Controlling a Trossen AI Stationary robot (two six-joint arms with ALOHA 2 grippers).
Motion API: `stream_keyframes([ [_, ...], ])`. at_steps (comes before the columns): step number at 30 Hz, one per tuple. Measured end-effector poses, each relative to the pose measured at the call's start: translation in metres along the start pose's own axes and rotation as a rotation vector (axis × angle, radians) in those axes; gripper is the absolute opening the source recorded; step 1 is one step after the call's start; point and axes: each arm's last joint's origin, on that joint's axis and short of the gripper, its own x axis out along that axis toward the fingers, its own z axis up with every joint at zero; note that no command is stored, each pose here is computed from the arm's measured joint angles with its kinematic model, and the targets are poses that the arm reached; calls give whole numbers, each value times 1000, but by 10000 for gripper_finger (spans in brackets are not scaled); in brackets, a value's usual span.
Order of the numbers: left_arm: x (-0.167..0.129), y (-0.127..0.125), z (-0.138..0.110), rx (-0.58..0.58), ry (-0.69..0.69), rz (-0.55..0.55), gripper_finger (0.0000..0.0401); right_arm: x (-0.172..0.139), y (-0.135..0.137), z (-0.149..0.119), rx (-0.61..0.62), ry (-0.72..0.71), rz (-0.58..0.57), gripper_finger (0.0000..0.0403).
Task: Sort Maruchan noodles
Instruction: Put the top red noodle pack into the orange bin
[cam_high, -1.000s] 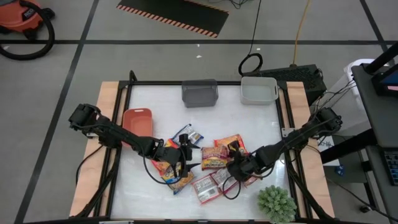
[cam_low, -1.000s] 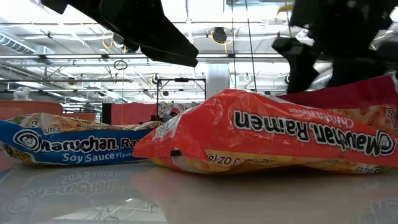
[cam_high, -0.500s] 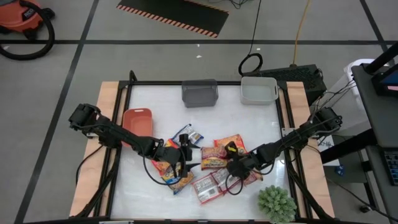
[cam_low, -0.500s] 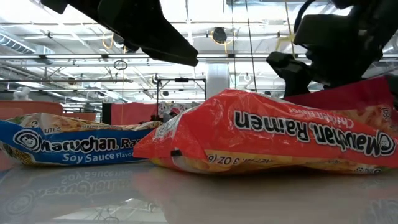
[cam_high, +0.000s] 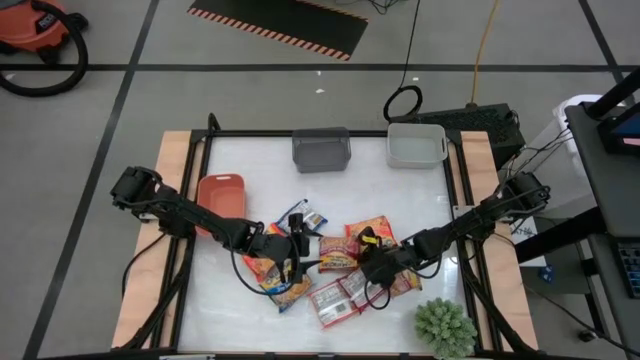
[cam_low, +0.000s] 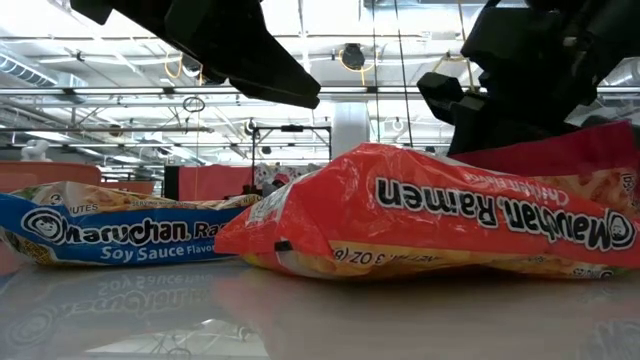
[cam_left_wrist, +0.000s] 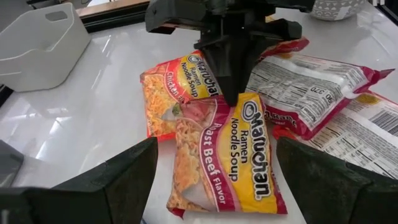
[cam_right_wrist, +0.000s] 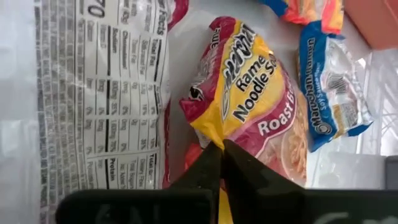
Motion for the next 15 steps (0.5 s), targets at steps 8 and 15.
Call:
stream_keyframes([
  [8, 0, 0, 0, 14, 0, 0, 333, -5, -13, 18, 85, -138, -181, 1],
  [15, 0, 0, 1, 26, -5, 3, 333, -21, -30, 27, 241, -252, -252, 1],
])
